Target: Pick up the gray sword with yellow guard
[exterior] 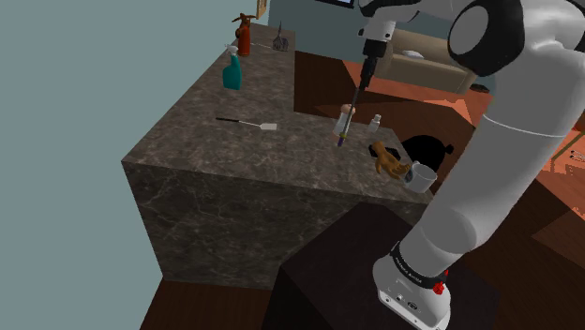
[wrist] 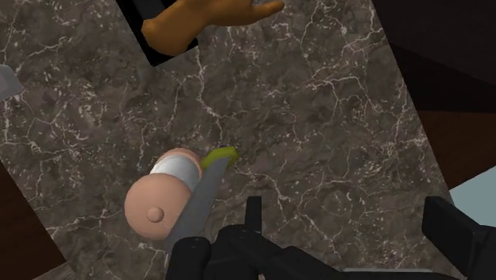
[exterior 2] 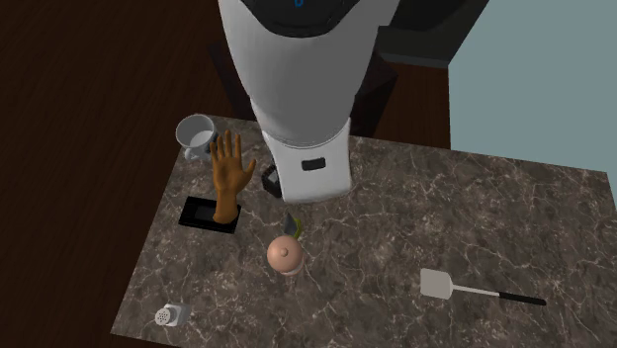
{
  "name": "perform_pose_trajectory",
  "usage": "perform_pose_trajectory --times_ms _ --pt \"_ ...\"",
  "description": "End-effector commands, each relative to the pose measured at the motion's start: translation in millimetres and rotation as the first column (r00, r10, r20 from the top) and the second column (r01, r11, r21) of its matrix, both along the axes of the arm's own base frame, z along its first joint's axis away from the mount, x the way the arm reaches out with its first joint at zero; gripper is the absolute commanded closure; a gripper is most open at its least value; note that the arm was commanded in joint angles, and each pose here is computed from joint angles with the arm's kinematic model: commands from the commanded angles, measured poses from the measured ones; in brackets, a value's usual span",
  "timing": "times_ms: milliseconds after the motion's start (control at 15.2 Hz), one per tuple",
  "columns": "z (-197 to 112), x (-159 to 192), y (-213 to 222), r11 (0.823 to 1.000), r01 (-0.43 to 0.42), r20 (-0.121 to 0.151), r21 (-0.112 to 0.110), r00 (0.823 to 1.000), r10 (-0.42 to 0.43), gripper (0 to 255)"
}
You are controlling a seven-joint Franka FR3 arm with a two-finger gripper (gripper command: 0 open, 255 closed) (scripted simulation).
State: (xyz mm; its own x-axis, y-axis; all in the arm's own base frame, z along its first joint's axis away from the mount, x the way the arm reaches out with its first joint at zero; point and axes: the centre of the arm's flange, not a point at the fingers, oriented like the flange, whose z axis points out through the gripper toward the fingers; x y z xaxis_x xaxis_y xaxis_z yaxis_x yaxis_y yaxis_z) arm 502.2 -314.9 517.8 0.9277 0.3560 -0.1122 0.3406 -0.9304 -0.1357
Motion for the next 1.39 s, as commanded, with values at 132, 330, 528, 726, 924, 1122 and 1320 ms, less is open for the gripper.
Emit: perform_pose_trajectory --times_ms 132,330,528,726,924,1122,1320 --pt "-11.1 34.6 -40.5 0.999 -0.048 -0.013 0.000 0.999 0.048 0" --pt "-18.6 61.5 -69.3 0.997 -0.081 -0.022 0.001 0.996 0.081 0" --pt "-29.7 63.5 -71.3 0.997 -0.083 -0.023 0.001 0.996 0.083 0" --pt "-45.5 63.5 -71.3 0.997 -0.083 -0.023 0.001 0.996 0.083 0" --pt "-59.1 63.5 -71.3 0.997 -0.083 -0.023 0.001 0.996 0.083 0" --pt "-58.5 62.8 -71.5 0.997 -0.083 -0.023 0.001 0.996 0.083 255" --pt "-58.6 62.8 -71.6 0.997 -0.083 -0.023 0.001 0.996 0.083 255"
